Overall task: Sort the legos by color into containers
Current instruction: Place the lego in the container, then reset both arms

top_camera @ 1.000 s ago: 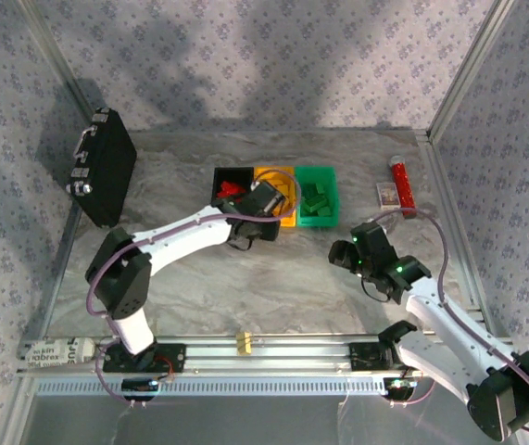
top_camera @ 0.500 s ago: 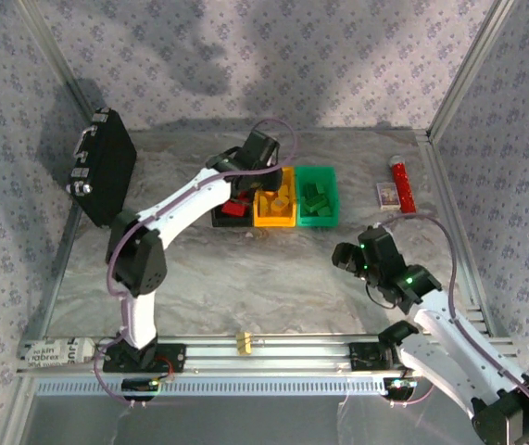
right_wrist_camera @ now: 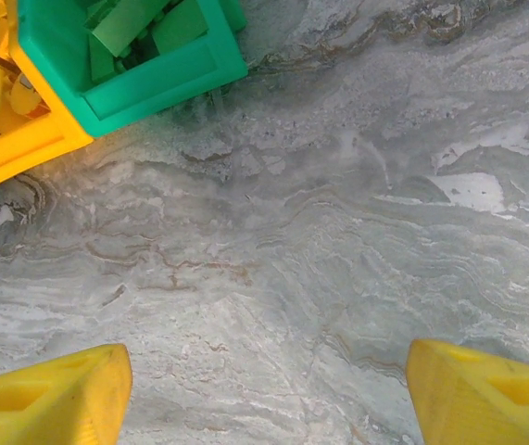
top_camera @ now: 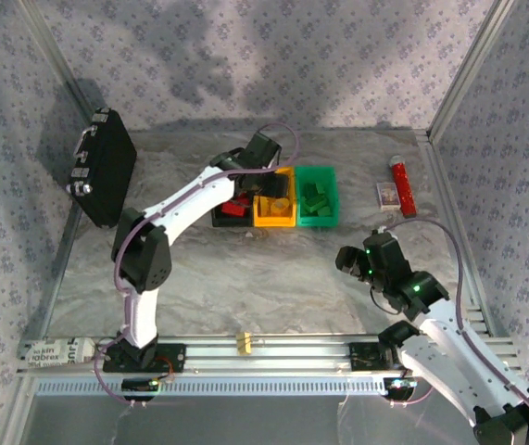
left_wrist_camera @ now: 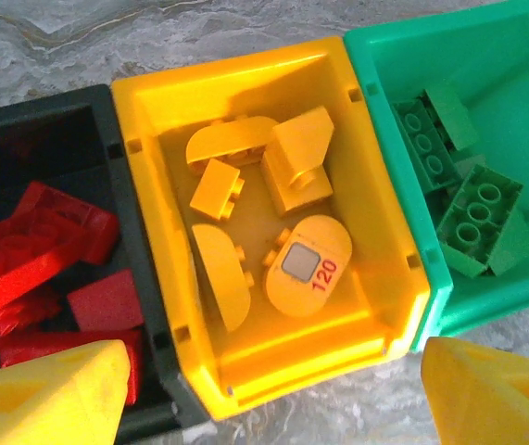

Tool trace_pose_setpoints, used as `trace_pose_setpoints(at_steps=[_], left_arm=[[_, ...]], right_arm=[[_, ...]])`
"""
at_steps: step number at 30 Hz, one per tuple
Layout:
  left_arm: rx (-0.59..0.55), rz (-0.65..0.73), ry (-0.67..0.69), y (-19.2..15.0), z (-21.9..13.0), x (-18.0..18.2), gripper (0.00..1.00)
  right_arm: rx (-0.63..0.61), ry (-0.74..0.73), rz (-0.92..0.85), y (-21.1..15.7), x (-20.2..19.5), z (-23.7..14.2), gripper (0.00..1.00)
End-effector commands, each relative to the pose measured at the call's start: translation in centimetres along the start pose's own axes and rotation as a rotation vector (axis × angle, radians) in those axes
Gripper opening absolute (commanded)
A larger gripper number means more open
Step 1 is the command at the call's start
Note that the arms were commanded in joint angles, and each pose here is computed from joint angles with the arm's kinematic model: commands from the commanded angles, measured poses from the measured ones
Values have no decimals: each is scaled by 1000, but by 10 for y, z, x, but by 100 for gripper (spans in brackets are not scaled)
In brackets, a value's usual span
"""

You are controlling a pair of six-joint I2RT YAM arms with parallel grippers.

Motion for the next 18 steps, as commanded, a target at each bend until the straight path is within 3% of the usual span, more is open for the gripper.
trace_pose_setpoints(at_steps=[1, 5, 10, 11, 12, 13, 18], left_arm=[[-116, 16, -21, 14, -41, 0, 83], [-190, 31, 18, 11, -65, 17, 84], [-309, 49, 116, -1, -94, 54, 91], [-327, 51, 139, -3, -98, 61, 91], [-354, 54, 170, -7, -104, 71, 92], [-377, 54, 201, -10, -110, 81, 94], [-504, 55, 331, -34, -137, 127, 100]], right_arm=[[-3, -23, 1, -2, -4, 2, 80], [-46, -31, -61, 6, -4, 0, 80], [-204, -109, -151, 32, -15, -21, 82], [-240, -119, -168, 37, -17, -26, 84], [-283, -125, -195, 41, -18, -31, 97], [-318, -140, -217, 43, -22, -35, 99], [-493, -190, -232, 50, -38, -50, 99]])
Point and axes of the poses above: each hand's point on the last joint's axis, 136 mm out from that joint toward the fingers, its own z axis out along the fingers, its own x axis along the line the jaws close on, y = z × x, the point moved 2 cm from there along -z, back along the fingers, and after that the axes turned 8 degrees about -z, right-handed, at the moved point
